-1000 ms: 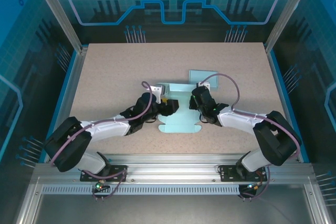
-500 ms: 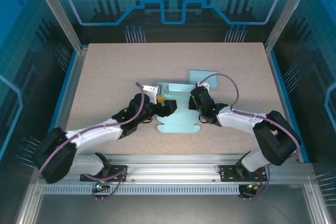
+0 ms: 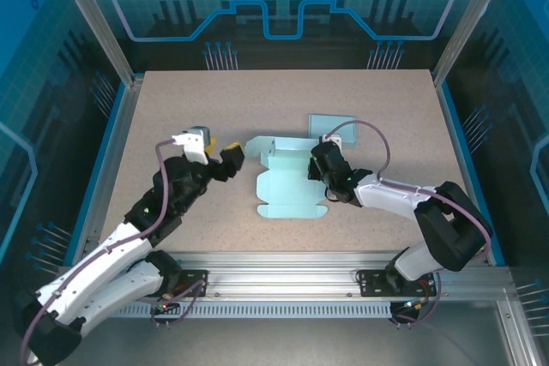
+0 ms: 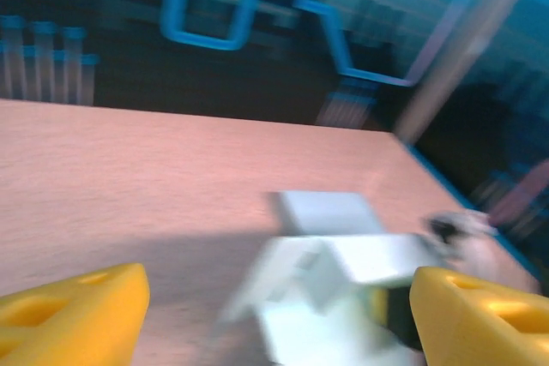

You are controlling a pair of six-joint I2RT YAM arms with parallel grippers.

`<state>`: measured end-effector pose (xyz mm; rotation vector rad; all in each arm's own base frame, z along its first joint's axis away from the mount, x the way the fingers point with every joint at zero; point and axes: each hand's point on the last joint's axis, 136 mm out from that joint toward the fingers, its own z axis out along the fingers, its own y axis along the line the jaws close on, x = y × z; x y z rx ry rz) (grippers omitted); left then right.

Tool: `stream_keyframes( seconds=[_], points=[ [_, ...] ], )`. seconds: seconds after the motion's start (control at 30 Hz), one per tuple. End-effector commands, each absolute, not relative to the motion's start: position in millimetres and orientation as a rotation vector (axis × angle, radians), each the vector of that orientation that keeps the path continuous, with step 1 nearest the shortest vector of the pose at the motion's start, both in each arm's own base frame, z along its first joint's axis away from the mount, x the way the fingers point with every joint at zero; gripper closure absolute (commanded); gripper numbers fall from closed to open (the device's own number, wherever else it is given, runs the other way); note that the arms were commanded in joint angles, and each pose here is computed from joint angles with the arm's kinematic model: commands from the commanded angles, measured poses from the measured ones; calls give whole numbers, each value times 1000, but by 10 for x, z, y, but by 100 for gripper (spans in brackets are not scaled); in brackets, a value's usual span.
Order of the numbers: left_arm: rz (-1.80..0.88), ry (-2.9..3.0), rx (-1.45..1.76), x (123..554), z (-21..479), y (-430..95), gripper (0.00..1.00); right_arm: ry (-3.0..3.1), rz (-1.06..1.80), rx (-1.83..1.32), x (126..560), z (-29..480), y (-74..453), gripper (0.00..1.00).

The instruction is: Fold the paper box

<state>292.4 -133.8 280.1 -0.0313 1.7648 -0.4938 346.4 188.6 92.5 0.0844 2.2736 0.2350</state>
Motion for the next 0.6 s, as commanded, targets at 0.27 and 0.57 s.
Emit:
stream_keyframes(
  seconds=[0.27, 0.57],
  points=[
    [-320, 1953, -206, 3620, 2080, -893, 19, 2243, 304, 63, 3432, 1120, 2057, 100],
    [-529, 2016, -26, 3819, 1723, -1390, 18, 2274, 263, 78, 3465, 1021, 2056, 100]
  ],
)
